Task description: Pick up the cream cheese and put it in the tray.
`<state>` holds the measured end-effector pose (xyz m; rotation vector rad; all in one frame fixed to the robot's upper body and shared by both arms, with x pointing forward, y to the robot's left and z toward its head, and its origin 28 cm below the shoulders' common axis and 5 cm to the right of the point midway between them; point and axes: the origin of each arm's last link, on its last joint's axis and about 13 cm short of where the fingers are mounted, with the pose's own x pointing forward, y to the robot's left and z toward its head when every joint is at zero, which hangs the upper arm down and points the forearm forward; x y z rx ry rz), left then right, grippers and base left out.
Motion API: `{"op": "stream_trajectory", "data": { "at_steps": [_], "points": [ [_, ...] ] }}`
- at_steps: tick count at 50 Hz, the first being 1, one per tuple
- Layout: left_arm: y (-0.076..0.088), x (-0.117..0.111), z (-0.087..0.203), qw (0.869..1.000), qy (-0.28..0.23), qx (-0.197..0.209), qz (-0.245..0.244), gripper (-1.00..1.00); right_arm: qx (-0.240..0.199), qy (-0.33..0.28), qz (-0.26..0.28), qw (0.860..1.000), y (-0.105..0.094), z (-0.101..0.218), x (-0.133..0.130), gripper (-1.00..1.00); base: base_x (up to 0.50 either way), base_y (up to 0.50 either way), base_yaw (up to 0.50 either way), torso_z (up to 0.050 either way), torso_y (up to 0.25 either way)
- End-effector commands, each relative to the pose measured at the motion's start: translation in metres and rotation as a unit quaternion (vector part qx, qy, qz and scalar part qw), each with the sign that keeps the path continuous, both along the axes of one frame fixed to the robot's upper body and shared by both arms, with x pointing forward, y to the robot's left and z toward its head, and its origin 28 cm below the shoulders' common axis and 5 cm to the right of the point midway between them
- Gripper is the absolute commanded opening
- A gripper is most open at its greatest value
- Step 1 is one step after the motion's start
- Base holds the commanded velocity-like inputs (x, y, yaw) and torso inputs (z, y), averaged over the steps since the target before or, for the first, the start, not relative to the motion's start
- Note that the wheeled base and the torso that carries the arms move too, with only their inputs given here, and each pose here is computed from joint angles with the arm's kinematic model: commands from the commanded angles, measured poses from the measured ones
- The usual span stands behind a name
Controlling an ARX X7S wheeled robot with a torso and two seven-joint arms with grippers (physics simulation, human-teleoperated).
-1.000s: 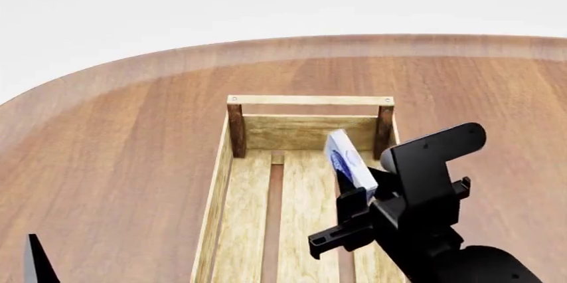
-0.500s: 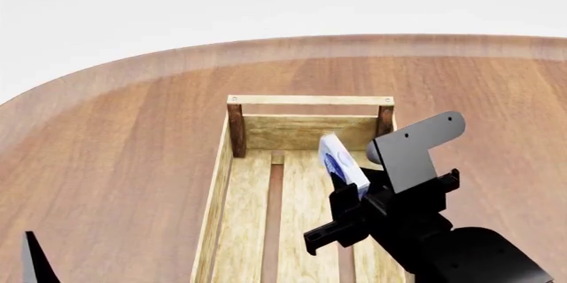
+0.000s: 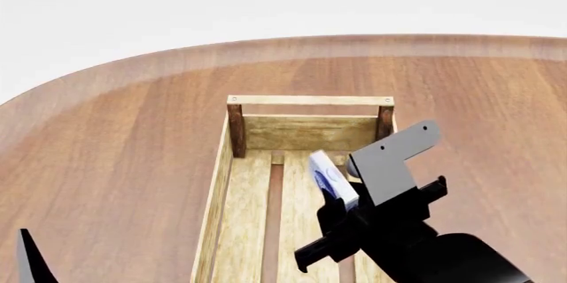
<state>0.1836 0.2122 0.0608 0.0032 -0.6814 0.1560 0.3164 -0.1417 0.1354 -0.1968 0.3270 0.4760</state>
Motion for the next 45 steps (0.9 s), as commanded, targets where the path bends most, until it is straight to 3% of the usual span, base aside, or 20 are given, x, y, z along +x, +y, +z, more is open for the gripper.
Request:
{"op": "stream_trajectory", "data": {
  "at_steps": [1, 11, 45],
  "points": [
    [-0.0002, 0.0004, -0.0009, 1.000, 0.001, 0.001, 0.002, 1.00, -0.015, -0.013, 0.011, 1.000, 0.0043, 0.0056, -0.0020, -1.00, 0.00, 0.00, 0.00, 0.000, 0.000],
    [-0.0007, 0.0005, -0.0014, 1.000, 0.002, 0.004, 0.004, 1.00, -0.014, -0.012, 0.010, 1.000, 0.0042, 0.0042, -0.0017, -1.00, 0.00, 0.00, 0.00, 0.000, 0.001],
    [-0.0005, 0.0004, -0.0006, 1.000, -0.001, -0.002, 0.003, 1.00, -0.016, -0.015, 0.015, 1.000, 0.0071, 0.0062, -0.0012, -1.00, 0.00, 0.00, 0.00, 0.000, -0.111]
  ]
}}
